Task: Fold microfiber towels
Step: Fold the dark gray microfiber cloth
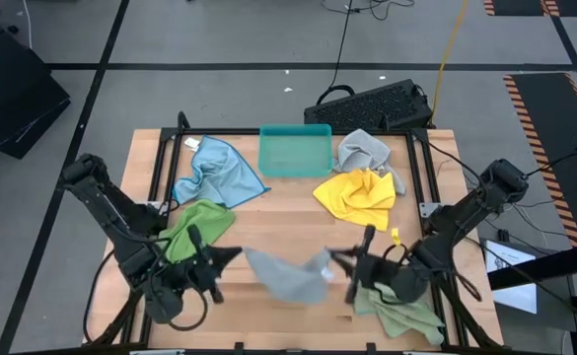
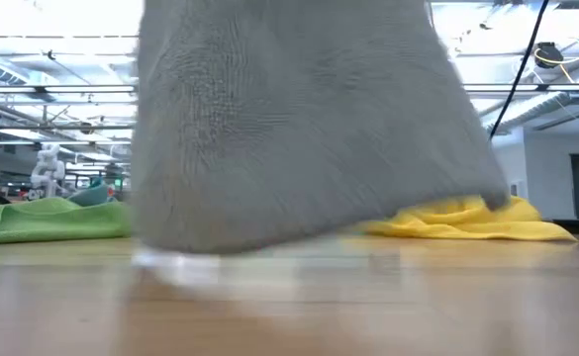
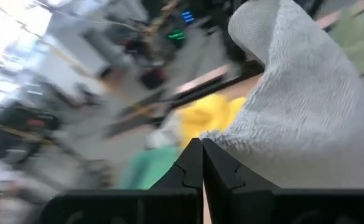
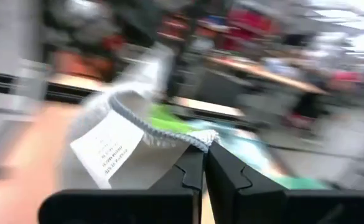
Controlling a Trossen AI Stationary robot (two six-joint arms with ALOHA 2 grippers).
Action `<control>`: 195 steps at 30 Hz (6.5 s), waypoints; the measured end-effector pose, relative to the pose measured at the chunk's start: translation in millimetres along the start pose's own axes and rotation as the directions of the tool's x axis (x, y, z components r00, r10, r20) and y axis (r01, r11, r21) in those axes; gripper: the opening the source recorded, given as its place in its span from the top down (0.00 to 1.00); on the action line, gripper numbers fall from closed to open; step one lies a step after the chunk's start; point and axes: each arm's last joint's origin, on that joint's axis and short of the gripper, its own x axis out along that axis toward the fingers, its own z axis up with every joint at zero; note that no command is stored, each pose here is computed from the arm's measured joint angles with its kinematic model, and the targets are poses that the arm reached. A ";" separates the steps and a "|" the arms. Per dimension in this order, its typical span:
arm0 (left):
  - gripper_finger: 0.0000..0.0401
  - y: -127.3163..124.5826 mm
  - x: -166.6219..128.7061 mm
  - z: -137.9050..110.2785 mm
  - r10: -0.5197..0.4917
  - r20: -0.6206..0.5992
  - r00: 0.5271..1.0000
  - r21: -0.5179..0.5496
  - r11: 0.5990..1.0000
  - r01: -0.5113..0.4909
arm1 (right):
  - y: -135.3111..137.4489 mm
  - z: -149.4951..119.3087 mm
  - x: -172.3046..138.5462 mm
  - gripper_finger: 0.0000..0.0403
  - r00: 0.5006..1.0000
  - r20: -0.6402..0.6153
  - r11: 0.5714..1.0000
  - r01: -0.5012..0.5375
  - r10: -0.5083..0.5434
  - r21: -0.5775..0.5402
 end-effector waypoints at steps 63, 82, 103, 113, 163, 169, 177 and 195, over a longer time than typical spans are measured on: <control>0.99 37.7 87.2 -130.5 -0.460 -0.376 0.804 -0.242 0.887 0.394 | -118.0 -184.2 80.7 0.99 0.962 -0.259 0.900 0.039 0.083 0.435; 0.99 21.8 88.0 -164.0 -0.483 -0.308 0.820 -0.332 0.862 0.383 | -113.5 -201.6 71.2 0.99 0.927 -0.313 0.792 0.028 0.208 0.610; 0.99 18.3 87.6 -168.0 -0.518 -0.260 0.815 -0.353 0.837 0.419 | -122.6 -207.5 77.3 0.99 0.925 -0.327 0.851 0.007 0.194 0.525; 0.99 18.5 88.8 -164.4 -0.515 -0.224 0.827 -0.396 0.824 0.405 | -129.9 -202.9 68.4 0.99 0.887 -0.352 0.813 -0.046 0.300 0.580; 0.77 5.3 93.5 -166.0 -0.591 -0.200 0.782 -0.552 0.727 0.409 | -131.8 -207.6 62.4 0.77 0.854 -0.427 0.846 -0.030 0.299 0.532; 0.63 3.2 92.5 -166.8 -0.587 -0.212 0.782 -0.555 0.730 0.398 | -125.3 -205.7 60.2 0.59 0.818 -0.395 0.783 -0.105 0.418 0.613; 0.60 3.3 92.5 -167.2 -0.584 -0.216 0.783 -0.554 0.733 0.393 | -109.5 -202.9 52.4 0.51 0.754 -0.380 0.730 -0.188 0.536 0.657; 0.56 -29.3 63.5 -152.4 -0.584 -0.119 0.803 -0.426 0.760 0.490 | -97.2 -205.1 40.9 0.51 0.782 -0.477 0.819 -0.072 0.401 0.569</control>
